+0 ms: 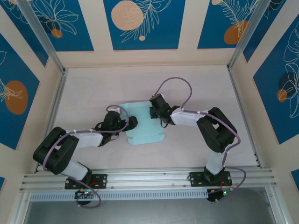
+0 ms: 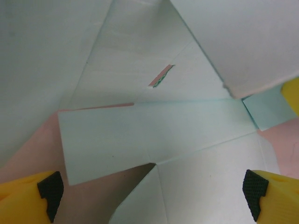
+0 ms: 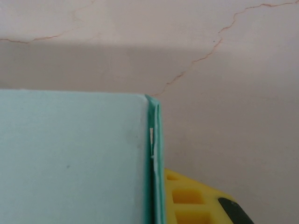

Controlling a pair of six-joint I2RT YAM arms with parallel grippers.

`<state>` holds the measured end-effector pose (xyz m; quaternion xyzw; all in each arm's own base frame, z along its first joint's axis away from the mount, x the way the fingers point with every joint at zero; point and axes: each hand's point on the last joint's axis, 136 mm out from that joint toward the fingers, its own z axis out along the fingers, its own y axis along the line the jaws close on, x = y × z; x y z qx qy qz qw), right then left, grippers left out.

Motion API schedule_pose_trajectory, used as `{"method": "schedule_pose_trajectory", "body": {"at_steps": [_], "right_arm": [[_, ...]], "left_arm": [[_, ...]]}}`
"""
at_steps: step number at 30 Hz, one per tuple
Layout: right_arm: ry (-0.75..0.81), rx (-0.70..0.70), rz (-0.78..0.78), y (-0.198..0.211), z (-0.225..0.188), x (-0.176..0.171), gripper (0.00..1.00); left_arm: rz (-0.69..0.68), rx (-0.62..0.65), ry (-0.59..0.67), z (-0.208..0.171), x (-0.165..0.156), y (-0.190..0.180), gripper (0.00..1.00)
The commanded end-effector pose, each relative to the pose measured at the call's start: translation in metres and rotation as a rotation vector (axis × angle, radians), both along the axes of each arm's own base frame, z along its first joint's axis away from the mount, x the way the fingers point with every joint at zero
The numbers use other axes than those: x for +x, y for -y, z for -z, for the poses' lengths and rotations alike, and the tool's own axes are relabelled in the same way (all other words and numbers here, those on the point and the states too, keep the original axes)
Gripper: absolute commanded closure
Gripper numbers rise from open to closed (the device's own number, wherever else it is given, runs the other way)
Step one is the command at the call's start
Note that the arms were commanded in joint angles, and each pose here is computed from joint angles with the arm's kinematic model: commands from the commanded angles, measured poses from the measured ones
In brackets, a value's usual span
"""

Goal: Fold the paper box

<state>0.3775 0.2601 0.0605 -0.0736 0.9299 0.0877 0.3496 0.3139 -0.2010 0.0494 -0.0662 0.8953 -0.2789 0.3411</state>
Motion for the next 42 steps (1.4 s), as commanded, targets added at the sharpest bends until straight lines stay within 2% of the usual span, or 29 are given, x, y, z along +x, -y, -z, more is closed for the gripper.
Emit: {"method": "schedule_pose_trajectory", "body": {"at_steps": [1, 4, 14, 20, 33, 38, 42], "right_arm": [[0.038, 0.024, 0.020, -0.004, -0.021, 0.004, 0.88], [0.038, 0.024, 0.017, -0.005, -0.021, 0.004, 0.88], [0.034, 0.022, 0.014, -0.007, -0.021, 0.004, 0.88], [0.027, 0.025, 0.010, -0.009, -0.018, 0.002, 0.88], [0.011, 0.016, 0.009, -0.014, -0.009, -0.001, 0.88], [0.007, -0.006, 0.028, -0.011, -0.006, 0.001, 0.88], [0.015, -0.012, 0.036, -0.009, -0.008, 0.002, 0.88]], "left_arm": [[0.008, -0.032, 0.083, -0.019, 0.017, 0.014, 0.00], [0.025, -0.037, 0.118, -0.027, 0.020, 0.019, 0.02], [0.100, -0.028, 0.193, -0.048, 0.023, 0.039, 0.24], [0.123, -0.032, 0.169, -0.039, 0.023, 0.048, 0.27], [0.180, -0.048, 0.136, -0.027, 0.024, 0.071, 0.27], [0.214, -0.032, 0.151, -0.040, 0.014, 0.067, 0.19], [0.247, -0.001, 0.172, -0.058, -0.004, 0.055, 0.17]]}}
